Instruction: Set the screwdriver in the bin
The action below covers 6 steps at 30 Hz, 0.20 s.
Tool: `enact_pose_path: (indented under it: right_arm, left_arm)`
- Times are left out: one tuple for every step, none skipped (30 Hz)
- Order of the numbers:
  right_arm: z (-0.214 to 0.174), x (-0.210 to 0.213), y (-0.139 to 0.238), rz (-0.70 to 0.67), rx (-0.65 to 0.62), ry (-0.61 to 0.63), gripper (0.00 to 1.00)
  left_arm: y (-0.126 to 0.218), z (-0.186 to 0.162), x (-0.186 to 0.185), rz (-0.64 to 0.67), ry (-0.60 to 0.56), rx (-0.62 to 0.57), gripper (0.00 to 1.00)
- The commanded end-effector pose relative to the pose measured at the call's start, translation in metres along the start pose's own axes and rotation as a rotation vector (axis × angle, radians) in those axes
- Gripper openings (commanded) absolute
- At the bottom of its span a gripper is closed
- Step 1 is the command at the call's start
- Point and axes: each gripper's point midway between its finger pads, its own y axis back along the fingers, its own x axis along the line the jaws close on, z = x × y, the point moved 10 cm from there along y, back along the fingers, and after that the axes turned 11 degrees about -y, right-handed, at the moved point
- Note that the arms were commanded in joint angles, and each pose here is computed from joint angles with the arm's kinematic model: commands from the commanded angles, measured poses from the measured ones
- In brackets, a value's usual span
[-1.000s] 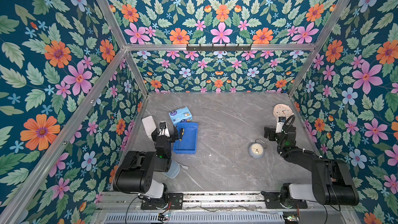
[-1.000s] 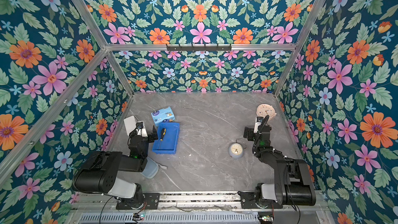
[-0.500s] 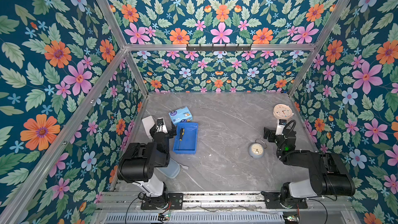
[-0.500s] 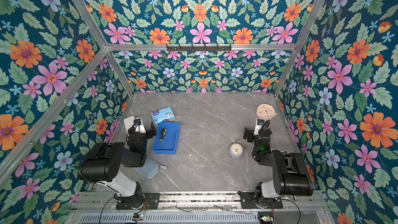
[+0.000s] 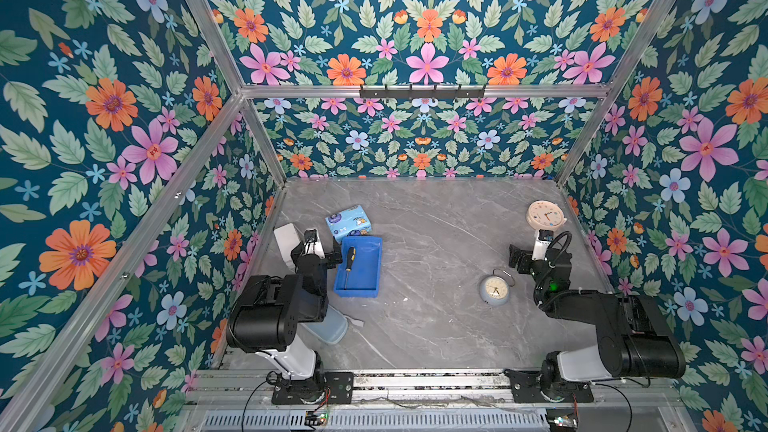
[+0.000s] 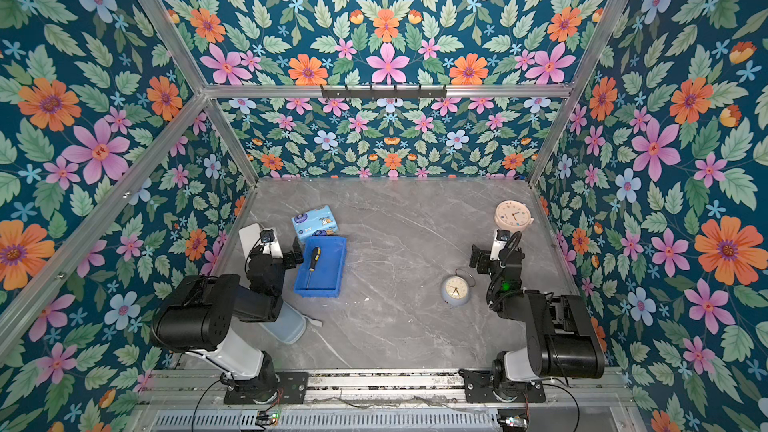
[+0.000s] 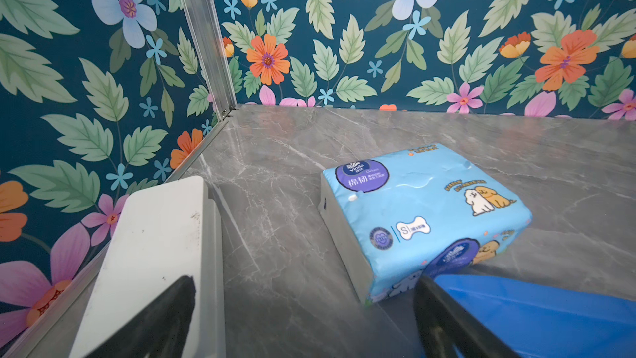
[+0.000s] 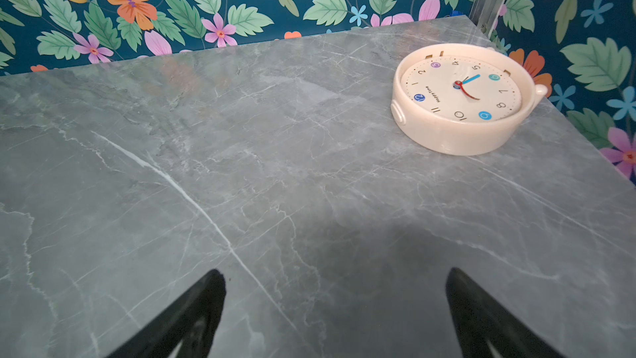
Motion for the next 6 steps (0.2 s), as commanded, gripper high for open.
enact_pose_path:
  right_arm:
    - [0.006, 0.0019, -0.0002, 0.014, -0.037, -0.005, 0.99]
    - [0.0059, 0.002, 0.0, 0.014, -0.037, -0.006, 0.99]
    - [0.0059, 0.0021, 0.0, 0.015, -0.037, -0.005, 0.99]
    - [0.0058, 0.0019, 0.0, 0.014, -0.036, -0.005, 0.99]
    - [0.0058, 0.002, 0.0, 0.015, -0.036, -0.005, 0.99]
    - [0.006, 0.0021, 0.0, 0.015, -0.037, -0.006, 0.99]
  left_arm:
    - [-0.0015, 0.0008, -0.0004, -0.006, 0.001, 0.0, 1.0]
    - [-0.0014, 0.0006, -0.0004, -0.006, 0.001, 0.001, 1.0]
    - [-0.0015, 0.0006, -0.0006, -0.006, 0.002, 0.001, 1.0]
    - [-0.0014, 0.0007, -0.0004, -0.006, 0.002, 0.0, 1.0]
    - [-0.0011, 0.0009, -0.0006, -0.007, 0.002, -0.001, 1.0]
    - [-0.001, 0.0005, -0.0003, -0.006, 0.002, 0.0, 1.0]
